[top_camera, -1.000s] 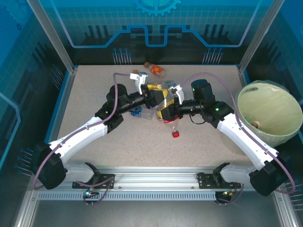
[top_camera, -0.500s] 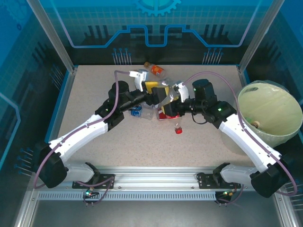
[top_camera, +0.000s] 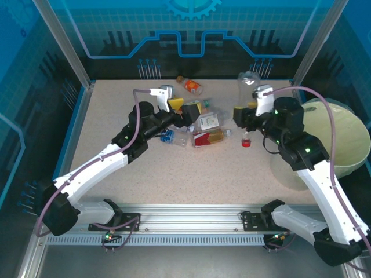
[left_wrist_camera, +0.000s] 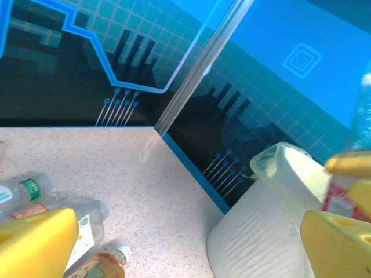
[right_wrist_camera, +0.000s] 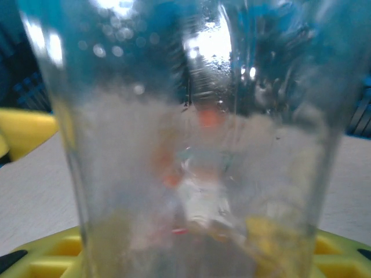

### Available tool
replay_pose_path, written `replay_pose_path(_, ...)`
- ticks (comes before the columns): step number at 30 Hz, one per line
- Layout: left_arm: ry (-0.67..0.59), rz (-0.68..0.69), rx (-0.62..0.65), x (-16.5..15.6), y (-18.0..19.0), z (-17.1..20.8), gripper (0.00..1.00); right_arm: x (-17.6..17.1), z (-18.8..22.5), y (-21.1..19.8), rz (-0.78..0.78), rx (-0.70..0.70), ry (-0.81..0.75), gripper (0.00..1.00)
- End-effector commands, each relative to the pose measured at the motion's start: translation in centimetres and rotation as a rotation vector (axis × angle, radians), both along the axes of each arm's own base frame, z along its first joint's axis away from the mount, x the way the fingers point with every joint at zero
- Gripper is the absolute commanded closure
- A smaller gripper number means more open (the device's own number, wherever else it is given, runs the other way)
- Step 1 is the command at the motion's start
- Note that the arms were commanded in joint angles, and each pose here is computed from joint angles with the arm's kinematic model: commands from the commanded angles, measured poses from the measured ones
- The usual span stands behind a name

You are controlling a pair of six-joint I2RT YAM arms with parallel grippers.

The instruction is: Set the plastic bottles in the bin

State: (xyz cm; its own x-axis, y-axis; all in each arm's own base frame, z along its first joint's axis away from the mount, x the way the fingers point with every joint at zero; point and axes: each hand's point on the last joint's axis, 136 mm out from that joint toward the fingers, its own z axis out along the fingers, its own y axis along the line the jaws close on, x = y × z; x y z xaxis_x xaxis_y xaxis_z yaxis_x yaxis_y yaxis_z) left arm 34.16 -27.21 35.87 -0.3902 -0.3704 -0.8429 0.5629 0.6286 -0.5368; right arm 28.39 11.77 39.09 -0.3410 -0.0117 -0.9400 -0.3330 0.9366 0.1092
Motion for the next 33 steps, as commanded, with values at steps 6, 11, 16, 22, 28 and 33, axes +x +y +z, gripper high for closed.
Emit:
replay_pose_path(6,0.044,0.068,0.019,0.3,1.3,-1.5,0.01,-1.7,6.2,-9.6,-0.382,0.016,-0.18,0.67)
replay_pose_path(11,0.07,0.074,0.025,0.4,1.4,-2.1,0.01,-2.3,7.7,-13.7,-0.545,0.023,-0.232,0.66)
replay_pose_path(16,0.157,0.154,0.087,0.8,2.9,-4.8,0.01,-3.8,8.5,-18.1,-0.752,-0.056,-0.254,0.65)
replay_pose_path(22,0.29,0.247,0.103,0.7,5.6,-9.1,0.01,-5.4,7.6,-22.0,-0.931,-0.141,-0.217,0.64)
replay_pose_path(28,0.336,0.301,0.062,0.8,7.5,-10.5,0.01,-5.6,4.8,-24.8,-1.029,-0.154,-0.137,0.64)
replay_pose_path(33,0.355,0.321,0.055,0.8,8.3,-11.2,0.01,-5.8,1.8,-26.4,-1.094,-0.175,-0.055,0.64)
